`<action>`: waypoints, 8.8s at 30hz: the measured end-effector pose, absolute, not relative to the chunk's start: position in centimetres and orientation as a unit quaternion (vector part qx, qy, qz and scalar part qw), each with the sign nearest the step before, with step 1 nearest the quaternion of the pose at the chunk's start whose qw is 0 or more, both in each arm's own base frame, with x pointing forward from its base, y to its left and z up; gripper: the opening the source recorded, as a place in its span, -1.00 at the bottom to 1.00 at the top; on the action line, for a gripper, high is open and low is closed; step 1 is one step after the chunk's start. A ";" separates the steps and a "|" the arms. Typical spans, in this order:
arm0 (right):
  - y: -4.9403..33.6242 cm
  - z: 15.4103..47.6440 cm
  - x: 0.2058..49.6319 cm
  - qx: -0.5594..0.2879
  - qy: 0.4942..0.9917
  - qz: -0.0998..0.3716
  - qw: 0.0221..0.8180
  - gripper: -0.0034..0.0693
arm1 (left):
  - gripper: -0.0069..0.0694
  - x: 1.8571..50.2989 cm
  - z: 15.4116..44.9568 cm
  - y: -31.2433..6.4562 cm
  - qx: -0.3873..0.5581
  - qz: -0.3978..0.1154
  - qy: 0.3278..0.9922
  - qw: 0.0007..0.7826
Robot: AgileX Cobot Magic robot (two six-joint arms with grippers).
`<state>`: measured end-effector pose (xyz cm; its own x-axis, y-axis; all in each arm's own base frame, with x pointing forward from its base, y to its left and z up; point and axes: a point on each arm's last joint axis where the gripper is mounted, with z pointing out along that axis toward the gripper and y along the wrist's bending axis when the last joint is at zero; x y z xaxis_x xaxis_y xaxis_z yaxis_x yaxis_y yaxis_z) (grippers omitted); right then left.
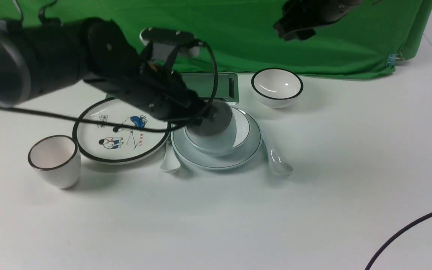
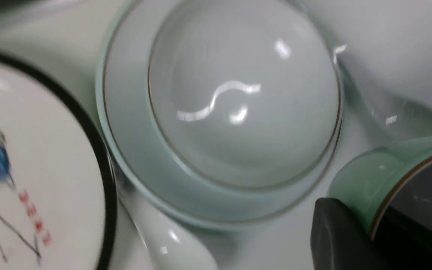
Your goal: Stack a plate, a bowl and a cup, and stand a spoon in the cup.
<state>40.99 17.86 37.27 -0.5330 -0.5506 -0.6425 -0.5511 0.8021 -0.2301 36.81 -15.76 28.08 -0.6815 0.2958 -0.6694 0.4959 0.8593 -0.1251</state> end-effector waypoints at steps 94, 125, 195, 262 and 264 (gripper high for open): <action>23.4 26.8 40.4 -0.286 0.890 0.115 0.337 -0.41 | -0.40 16.0 28.2 -5.8 0.132 -0.121 0.907 0.382; 28.0 29.5 38.7 -0.422 0.771 0.082 0.470 -0.23 | -0.91 12.3 32.0 -4.7 0.181 -0.107 0.837 0.505; -0.4 18.5 5.5 0.018 0.776 -0.014 0.631 -0.87 | -0.90 9.0 35.1 -2.7 0.213 -0.005 0.741 0.637; -0.3 18.3 5.4 -0.003 0.782 -0.030 0.623 -0.50 | -0.90 5.6 18.8 -0.3 0.025 -0.005 0.765 0.644; -0.3 18.3 5.4 -0.003 0.782 -0.030 0.623 -0.48 | -0.90 5.6 18.8 -0.3 0.025 -0.004 0.765 0.644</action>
